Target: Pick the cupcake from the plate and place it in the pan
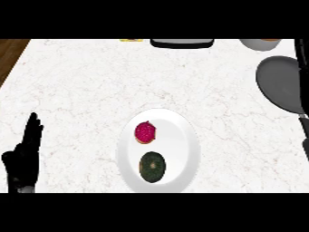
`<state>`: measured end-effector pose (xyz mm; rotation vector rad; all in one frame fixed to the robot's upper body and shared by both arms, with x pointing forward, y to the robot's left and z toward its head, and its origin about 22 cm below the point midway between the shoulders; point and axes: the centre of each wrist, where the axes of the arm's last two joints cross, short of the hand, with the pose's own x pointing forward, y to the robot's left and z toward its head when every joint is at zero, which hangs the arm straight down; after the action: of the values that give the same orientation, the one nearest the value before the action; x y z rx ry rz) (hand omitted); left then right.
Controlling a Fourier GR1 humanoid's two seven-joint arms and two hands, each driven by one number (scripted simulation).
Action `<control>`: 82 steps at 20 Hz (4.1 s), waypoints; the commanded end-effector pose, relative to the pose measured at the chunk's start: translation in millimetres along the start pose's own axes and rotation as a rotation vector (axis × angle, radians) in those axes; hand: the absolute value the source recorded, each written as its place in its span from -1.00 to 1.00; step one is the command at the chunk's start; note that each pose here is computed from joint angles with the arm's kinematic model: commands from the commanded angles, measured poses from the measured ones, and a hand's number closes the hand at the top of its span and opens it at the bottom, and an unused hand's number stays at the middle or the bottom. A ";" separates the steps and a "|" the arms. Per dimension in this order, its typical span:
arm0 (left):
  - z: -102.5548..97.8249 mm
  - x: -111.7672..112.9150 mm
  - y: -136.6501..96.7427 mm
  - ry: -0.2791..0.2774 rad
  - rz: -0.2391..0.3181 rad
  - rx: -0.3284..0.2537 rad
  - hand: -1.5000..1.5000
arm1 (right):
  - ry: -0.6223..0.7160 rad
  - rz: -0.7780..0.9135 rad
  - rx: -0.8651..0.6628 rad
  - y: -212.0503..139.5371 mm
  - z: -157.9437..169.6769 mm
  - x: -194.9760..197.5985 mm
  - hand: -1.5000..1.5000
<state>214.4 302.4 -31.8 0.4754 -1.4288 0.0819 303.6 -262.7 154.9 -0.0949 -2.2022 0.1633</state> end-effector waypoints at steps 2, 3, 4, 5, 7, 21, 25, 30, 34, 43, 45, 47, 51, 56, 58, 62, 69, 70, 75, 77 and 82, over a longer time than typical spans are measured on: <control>-8.1 30.6 -27.2 -0.133 0.064 -0.144 0.00 | 0.013 -0.224 0.274 60.8 -2.3 -13.3 1.00; -5.9 44.3 -46.0 -0.187 0.089 -0.216 0.00 | 0.033 -0.290 0.408 74.7 -5.1 -7.5 1.00; -8.8 59.4 -61.5 -0.250 0.117 -0.279 0.00 | 0.032 -0.347 0.513 91.5 -3.8 -7.7 1.00; -0.3 66.0 -72.0 -0.296 0.145 -0.366 0.00 | 0.029 -0.434 0.609 112.3 4.2 -6.3 1.00; 5.7 75.1 -88.5 -0.304 0.194 -0.465 0.00 | 0.083 0.062 0.680 81.4 -9.5 -23.3 1.00; 12.8 68.1 -93.7 -0.276 0.237 -0.492 0.00 | 0.086 -0.053 0.999 97.2 -56.5 -99.9 -1.00; 15.3 62.4 -95.4 -0.274 0.223 -0.498 0.00 | 0.069 0.072 1.125 123.9 -73.1 -86.1 -1.00; 1.9 68.6 -98.4 -0.277 0.213 -0.464 0.00 | 0.084 0.274 1.330 174.2 -61.2 -83.9 -1.00; 7.3 69.4 -85.8 -0.266 0.214 -0.491 0.00 | 0.056 0.455 1.471 220.3 -50.7 -69.1 -1.00; 13.8 47.4 -82.4 -0.256 0.220 -0.477 0.00 | 0.052 0.608 1.567 255.3 -10.7 -84.5 -1.00; -0.9 62.8 -80.4 -0.266 0.238 -0.465 0.00 | 0.053 0.598 1.543 253.6 -9.1 -95.5 -1.00; 11.1 58.9 -59.8 -0.263 0.215 -0.477 0.00 | 0.083 0.604 1.551 235.9 -2.4 -104.0 -1.00; 23.4 61.8 -88.8 -0.260 0.221 -0.475 0.00 | 0.102 0.621 1.547 242.0 3.4 -108.4 -1.00; 30.2 71.8 -89.7 -0.251 0.243 -0.479 0.00 | 0.119 0.581 1.514 230.5 -5.9 -113.4 -1.00; 13.6 58.9 -84.8 -0.252 0.237 -0.477 0.00 | 0.139 0.550 1.521 250.4 12.0 -105.5 -1.00; 6.5 71.2 -96.4 -0.285 0.220 -0.488 0.00 | 0.121 0.550 1.500 246.4 4.7 -113.7 -1.00; 15.4 66.3 -94.7 -0.282 0.238 -0.504 0.00 | 0.190 0.611 1.531 253.2 34.4 -120.5 -1.00; 12.6 71.4 -96.2 -0.284 0.237 -0.504 0.00 | 0.198 0.629 1.545 245.2 27.3 -129.7 -1.00; 1.1 74.2 -89.0 -0.290 0.243 -0.490 0.00 | 0.030 0.693 1.642 247.1 29.9 -133.9 1.00; 3.2 63.0 -98.2 -0.280 0.243 -0.508 0.00 | 0.021 0.718 1.606 247.5 31.6 -134.6 1.00; 7.5 77.1 -104.4 -0.278 0.229 -0.497 0.00 | 0.002 0.709 1.561 240.1 32.8 -142.7 1.00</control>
<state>255.1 196.5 13.1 -0.0965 -1.7050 -0.1591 359.0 -37.4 -8.3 0.0325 -1.3782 2.1218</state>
